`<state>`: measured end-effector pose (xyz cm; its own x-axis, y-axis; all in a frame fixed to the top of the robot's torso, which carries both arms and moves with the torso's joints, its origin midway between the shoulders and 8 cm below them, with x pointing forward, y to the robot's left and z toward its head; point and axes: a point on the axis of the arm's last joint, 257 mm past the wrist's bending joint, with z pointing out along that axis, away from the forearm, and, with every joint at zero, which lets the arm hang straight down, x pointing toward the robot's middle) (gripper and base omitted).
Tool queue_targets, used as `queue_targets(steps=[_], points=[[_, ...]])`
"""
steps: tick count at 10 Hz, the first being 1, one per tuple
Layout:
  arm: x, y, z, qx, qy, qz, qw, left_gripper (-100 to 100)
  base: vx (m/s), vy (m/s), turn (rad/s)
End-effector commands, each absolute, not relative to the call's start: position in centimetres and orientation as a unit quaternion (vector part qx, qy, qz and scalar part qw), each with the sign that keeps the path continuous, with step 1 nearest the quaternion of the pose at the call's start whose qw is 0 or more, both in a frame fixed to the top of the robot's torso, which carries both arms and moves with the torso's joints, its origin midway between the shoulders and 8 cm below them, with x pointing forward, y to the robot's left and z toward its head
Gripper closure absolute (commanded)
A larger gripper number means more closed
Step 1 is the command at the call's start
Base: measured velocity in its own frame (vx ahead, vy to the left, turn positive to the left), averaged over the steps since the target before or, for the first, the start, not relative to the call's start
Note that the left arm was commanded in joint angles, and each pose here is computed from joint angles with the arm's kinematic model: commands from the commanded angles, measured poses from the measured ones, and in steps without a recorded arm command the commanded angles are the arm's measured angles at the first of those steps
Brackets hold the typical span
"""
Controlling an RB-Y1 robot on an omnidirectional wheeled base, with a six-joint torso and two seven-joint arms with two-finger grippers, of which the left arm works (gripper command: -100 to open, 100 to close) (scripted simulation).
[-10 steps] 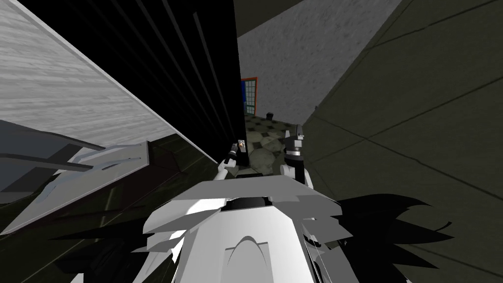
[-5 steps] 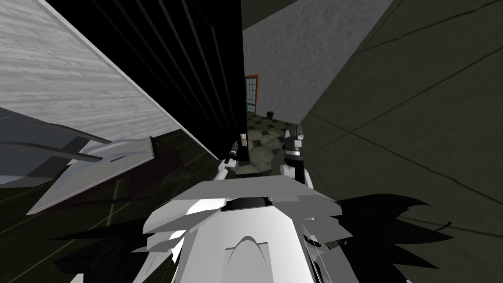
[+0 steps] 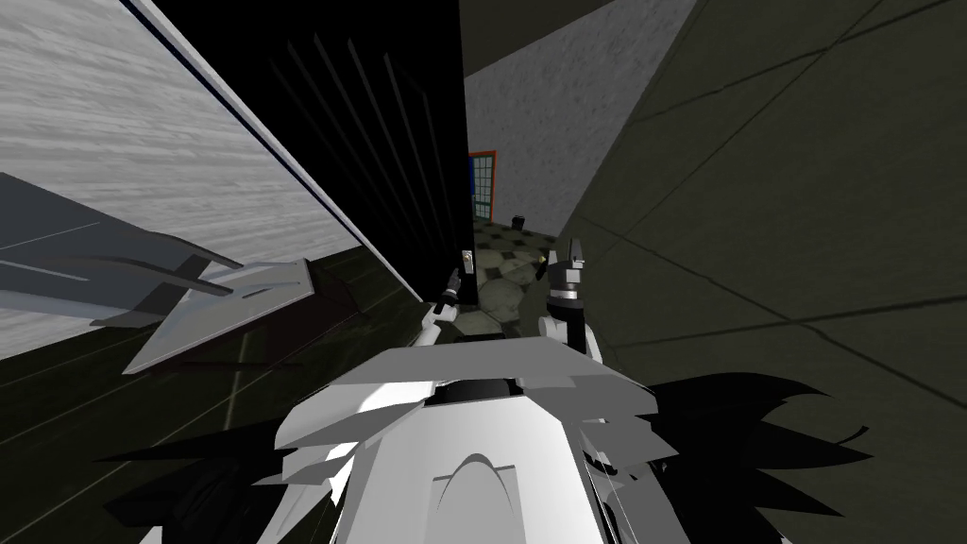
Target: Push the door open
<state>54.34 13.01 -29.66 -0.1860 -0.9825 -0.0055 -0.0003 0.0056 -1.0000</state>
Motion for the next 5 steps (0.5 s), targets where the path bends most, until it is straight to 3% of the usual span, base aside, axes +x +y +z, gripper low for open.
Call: queue_targets(steps=[1,5], points=[[54.44,13.52,-29.7,-0.448,0.547,-0.54,0.456,-100,0.081,-0.018,-0.032],[54.62,14.2,-29.73,-0.448,0.546,-0.537,0.462,-100,0.195,-0.027,-0.02]])
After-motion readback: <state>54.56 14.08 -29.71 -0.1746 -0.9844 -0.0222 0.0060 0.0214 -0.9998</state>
